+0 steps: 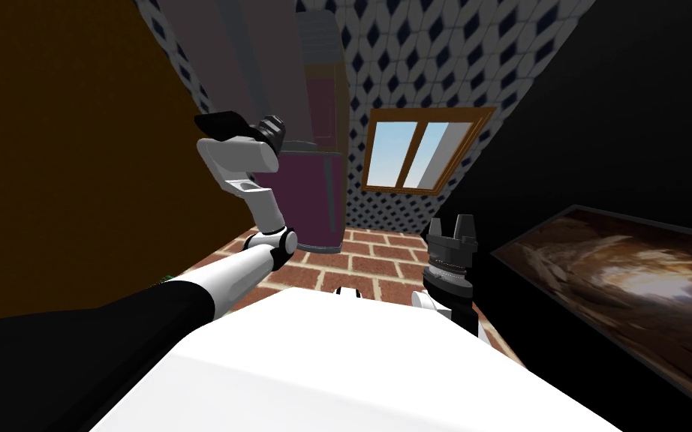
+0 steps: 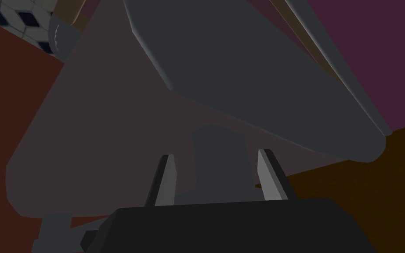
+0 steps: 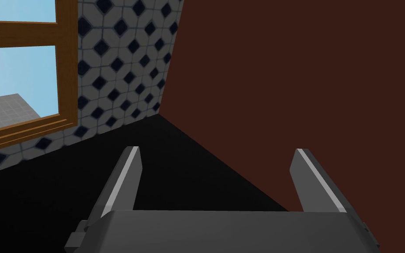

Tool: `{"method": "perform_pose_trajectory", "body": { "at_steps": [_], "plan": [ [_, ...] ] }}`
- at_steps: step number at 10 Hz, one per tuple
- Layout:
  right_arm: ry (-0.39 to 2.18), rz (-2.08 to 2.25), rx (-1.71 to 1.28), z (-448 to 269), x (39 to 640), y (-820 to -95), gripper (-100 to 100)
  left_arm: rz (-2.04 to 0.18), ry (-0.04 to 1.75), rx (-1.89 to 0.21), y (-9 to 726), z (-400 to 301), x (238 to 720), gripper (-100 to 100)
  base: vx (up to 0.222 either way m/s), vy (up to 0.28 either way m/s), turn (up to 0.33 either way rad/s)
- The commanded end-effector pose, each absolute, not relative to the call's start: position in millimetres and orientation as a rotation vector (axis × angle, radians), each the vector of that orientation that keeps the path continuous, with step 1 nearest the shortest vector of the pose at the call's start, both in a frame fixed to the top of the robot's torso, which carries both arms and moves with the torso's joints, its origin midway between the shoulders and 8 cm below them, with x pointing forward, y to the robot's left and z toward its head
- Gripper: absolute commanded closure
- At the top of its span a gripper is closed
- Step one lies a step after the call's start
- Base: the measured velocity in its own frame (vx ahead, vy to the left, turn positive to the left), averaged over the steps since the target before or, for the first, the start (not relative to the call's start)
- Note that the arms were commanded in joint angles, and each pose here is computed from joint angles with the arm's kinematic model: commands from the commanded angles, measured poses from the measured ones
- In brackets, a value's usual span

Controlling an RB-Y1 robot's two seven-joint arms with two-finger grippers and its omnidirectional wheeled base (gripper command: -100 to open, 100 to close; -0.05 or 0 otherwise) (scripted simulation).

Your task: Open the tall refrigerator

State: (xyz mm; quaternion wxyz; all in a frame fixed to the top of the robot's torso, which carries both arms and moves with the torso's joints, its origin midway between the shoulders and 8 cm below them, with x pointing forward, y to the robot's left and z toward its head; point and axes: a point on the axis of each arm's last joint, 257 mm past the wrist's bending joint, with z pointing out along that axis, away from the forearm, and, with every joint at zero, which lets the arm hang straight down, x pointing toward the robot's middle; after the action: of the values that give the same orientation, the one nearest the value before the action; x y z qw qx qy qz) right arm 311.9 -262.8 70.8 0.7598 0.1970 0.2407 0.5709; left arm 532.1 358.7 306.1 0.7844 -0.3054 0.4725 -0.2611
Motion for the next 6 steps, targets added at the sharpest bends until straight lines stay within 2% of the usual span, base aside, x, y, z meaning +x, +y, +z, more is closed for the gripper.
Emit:
{"method": "perform_pose_trajectory", "body": {
  "at_steps": [1, 3, 6],
  "plan": [
    [0.524, 1.243, 0.429, 71, 312, -263, 0, -0.572, 0.961, -0.639, 365, 329, 522, 100, 0.003, -0.007, -0.004],
    [0.524, 1.243, 0.429, 71, 312, -263, 0, -0.575, 1.018, -0.608, 349, 315, 549, 100, -0.083, 0.050, 0.043],
    [0.524, 1.243, 0.429, 71, 312, -263, 0, -0.612, 0.922, -0.596, 361, 344, 532, 100, -0.036, 0.003, -0.010]
  ]
}}
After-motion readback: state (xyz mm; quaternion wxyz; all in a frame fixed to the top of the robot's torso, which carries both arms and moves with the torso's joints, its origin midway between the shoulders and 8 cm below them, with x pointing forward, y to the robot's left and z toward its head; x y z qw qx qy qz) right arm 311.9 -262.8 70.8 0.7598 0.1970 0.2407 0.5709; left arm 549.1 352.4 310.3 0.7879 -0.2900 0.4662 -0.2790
